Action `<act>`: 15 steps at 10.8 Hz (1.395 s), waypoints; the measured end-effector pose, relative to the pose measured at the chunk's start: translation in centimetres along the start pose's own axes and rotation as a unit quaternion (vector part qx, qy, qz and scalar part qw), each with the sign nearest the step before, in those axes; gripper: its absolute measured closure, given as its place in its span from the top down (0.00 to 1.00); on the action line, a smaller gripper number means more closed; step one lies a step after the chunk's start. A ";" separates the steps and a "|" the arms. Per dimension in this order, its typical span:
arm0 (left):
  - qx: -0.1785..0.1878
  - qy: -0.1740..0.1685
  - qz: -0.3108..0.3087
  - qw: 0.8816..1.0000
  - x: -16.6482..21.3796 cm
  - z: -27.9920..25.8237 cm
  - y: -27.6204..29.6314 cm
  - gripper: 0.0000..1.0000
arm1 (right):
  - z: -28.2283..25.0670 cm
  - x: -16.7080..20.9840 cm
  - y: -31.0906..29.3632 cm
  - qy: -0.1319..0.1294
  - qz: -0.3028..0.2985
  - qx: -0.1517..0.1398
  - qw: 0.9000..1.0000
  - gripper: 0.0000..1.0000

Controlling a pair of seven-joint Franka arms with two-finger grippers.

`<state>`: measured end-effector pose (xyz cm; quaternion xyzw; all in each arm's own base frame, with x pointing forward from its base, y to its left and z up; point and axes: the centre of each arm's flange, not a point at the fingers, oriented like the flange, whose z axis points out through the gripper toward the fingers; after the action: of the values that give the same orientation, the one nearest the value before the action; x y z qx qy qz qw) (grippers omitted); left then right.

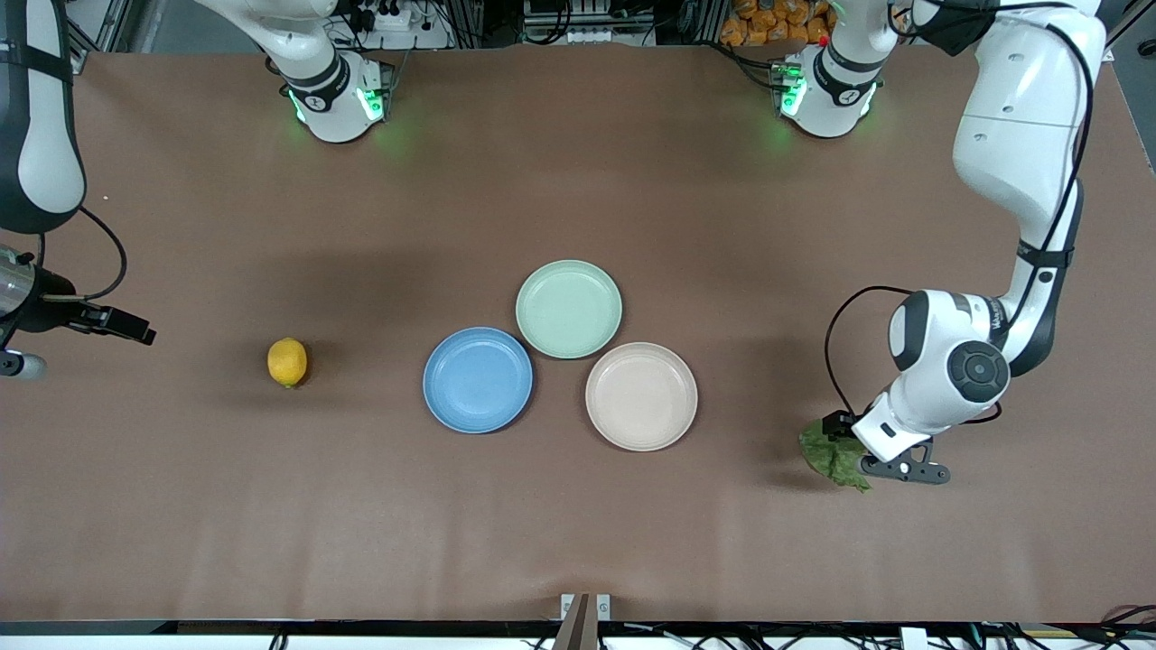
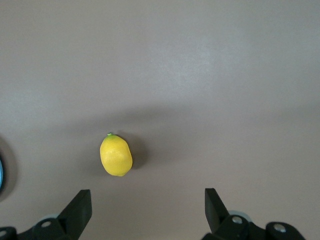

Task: Place lemon and lettuce in plates
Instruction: 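Lower the left gripper onto the lettuce while the right gripper reaches the lemon, then grasp the lettuce with the left gripper while the right gripper grasps the lemon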

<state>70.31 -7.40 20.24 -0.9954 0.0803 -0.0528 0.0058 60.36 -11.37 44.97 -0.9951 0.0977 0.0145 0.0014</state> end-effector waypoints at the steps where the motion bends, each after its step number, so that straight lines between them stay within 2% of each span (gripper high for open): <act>1: -0.002 0.001 -0.004 1.000 -0.1 1.0 0.1 1.00 | 1.0 0.2 -0.5 -0.009 -0.004 0.000 1.000 1.00; 4: -0.004 0.001 -0.007 1.000 -0.2 2.5 0.4 0.98 | 5.7 0.4 -3.6 -0.056 -0.026 -0.004 0.998 1.00; 6: -0.004 0.003 -0.007 1.000 0.0 2.4 0.4 0.69 | 8.6 0.8 -3.7 -0.074 -0.025 -0.003 0.997 1.00; 11: -0.004 0.008 -0.008 1.000 0.4 2.0 0.5 0.04 | 16.7 0.1 -5.2 -0.056 -0.027 0.005 0.998 1.00; 13: -0.005 0.012 -0.022 1.000 0.8 1.1 1.2 0.02 | 18.9 -0.4 -5.5 -0.064 -0.026 0.007 0.998 1.00; 15: -0.004 0.005 -0.039 0.999 1.4 -1.8 4.1 0.02 | 21.2 -0.7 -5.9 -0.083 -0.021 0.015 0.996 1.00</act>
<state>70.86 -11.68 22.07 -0.9975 0.0420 -0.0573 -0.0006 60.18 -5.28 23.78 -0.9922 0.0763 0.0956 0.0252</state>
